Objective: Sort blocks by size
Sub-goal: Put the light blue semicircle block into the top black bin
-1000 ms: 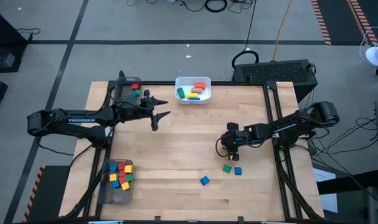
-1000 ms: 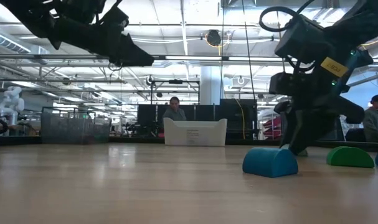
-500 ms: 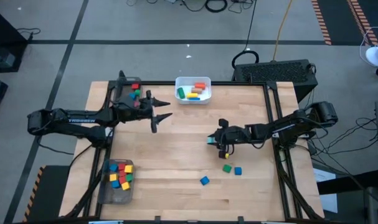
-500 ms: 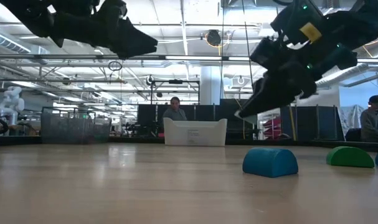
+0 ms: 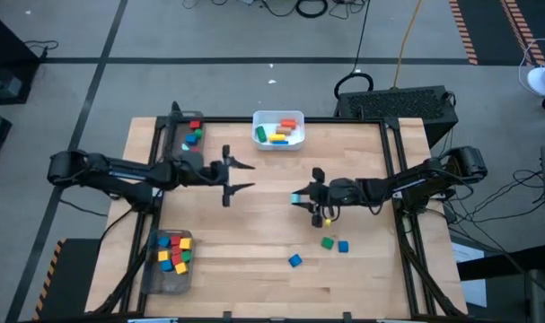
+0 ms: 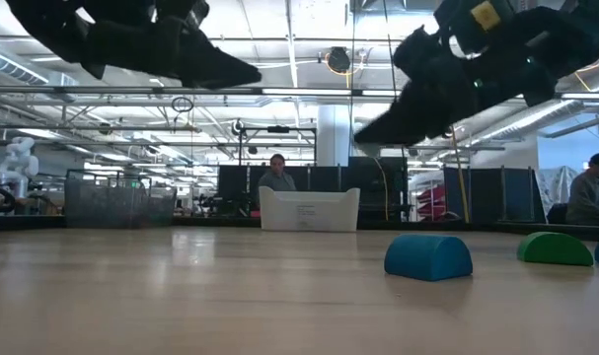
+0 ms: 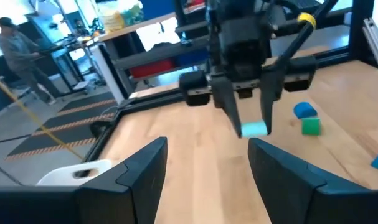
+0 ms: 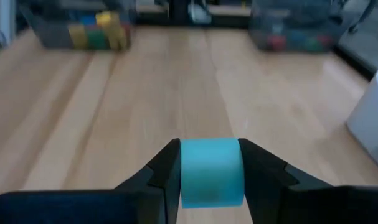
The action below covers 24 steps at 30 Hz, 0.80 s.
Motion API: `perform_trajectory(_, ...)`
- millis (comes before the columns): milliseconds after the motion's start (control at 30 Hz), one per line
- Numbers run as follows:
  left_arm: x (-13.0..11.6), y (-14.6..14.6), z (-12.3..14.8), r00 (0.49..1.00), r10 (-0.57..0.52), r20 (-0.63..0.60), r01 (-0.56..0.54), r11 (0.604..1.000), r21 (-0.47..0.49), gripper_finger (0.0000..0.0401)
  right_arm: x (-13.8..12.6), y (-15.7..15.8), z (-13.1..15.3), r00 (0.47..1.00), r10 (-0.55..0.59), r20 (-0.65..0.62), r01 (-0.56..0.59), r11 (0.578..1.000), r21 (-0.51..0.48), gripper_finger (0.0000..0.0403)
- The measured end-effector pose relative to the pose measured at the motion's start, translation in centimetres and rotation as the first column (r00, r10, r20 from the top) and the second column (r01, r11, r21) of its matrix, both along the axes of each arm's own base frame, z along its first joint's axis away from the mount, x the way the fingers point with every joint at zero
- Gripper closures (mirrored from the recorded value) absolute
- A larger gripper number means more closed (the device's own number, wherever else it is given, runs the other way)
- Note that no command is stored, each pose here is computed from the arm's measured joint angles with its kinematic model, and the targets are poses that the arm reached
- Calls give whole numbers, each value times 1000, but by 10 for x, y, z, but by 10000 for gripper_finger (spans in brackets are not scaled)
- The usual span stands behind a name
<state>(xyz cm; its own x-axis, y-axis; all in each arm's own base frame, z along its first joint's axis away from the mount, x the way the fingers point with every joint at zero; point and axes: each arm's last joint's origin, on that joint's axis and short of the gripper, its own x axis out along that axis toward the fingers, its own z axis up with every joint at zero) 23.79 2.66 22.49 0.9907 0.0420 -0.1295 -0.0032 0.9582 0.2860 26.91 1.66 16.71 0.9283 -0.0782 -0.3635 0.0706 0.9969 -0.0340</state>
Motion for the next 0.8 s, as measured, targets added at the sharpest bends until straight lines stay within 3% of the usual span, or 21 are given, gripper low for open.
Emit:
perform_trajectory(167, 12, -7, -14, 999, -34, -20, 34, 999, 4, 174, 3, 0, 9, 995, -12, 98, 8, 999, 40, 282)
perform_trajectory(433, 30, -22, -32, 992, -122, -7, 120, 961, 248, 174, 5, 1, 15, 986, -22, 164, 9, 997, 81, 282)
perform_trajectory(633, 47, -27, -31, 988, -144, 61, 119, 946, 303, 174, 10, 2, 21, 956, -41, 290, -15, 982, 186, 282)
perform_trajectory(800, 59, -33, -36, 983, -181, 18, 152, 872, 464, 174, 12, 3, 20, 953, -13, 304, -51, 978, 202, 282)
